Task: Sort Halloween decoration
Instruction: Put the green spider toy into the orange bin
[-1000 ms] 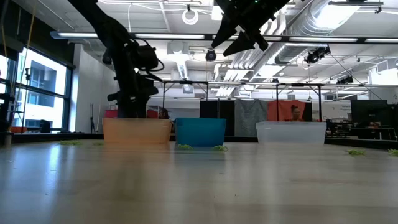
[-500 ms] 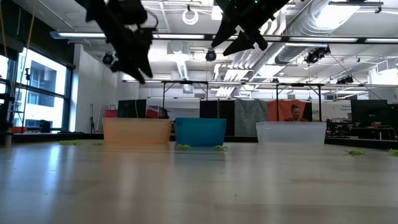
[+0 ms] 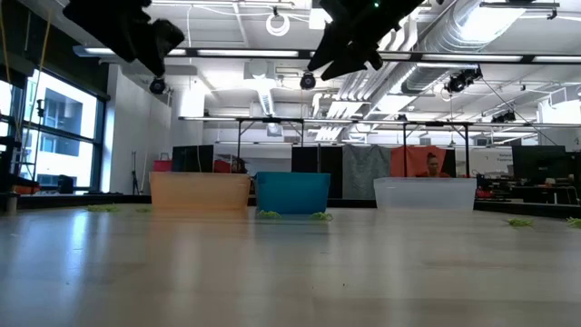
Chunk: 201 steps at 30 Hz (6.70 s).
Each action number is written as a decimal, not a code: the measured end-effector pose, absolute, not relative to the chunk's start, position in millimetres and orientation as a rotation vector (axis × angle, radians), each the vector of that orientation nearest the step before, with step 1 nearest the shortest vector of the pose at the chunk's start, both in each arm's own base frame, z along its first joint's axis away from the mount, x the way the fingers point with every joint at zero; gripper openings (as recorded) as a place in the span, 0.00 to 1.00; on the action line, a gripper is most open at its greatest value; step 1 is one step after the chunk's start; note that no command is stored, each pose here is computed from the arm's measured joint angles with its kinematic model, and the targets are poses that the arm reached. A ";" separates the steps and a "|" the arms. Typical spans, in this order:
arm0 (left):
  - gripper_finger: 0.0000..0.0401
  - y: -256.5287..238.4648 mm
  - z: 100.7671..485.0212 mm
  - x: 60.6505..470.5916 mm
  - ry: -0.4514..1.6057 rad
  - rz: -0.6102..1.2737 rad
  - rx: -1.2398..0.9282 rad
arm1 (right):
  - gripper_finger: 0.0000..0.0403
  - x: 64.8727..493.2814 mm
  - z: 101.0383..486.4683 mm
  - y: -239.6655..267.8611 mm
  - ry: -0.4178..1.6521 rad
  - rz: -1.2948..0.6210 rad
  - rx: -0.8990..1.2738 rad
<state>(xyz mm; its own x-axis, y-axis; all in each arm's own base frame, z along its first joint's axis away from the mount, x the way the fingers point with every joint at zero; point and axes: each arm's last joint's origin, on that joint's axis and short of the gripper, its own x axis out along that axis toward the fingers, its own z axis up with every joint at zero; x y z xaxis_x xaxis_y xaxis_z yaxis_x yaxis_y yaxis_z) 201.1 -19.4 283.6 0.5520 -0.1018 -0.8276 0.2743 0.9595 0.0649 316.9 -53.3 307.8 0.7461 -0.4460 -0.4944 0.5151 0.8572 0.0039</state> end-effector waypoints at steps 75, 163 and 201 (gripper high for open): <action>0.47 42.4 312.8 210.0 0.584 0.492 0.072 | 0.00 218.5 198.3 8.6 1.123 -0.718 0.707; 0.00 86.3 335.1 276.6 -0.064 -0.046 -0.102 | 0.29 304.1 384.1 -63.8 -0.059 -0.090 0.324; 0.00 199.1 234.9 230.8 1.044 0.885 -0.587 | 0.61 252.0 376.3 -105.0 0.192 -0.452 0.355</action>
<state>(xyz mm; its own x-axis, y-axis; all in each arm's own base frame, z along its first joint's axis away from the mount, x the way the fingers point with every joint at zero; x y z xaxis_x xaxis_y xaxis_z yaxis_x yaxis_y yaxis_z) 230.8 199.1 234.9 0.2240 0.3385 -0.9139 -0.8463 0.5326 -0.0102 252.0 -105.0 376.3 0.8832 -0.3917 -0.2581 0.4577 0.8398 0.2919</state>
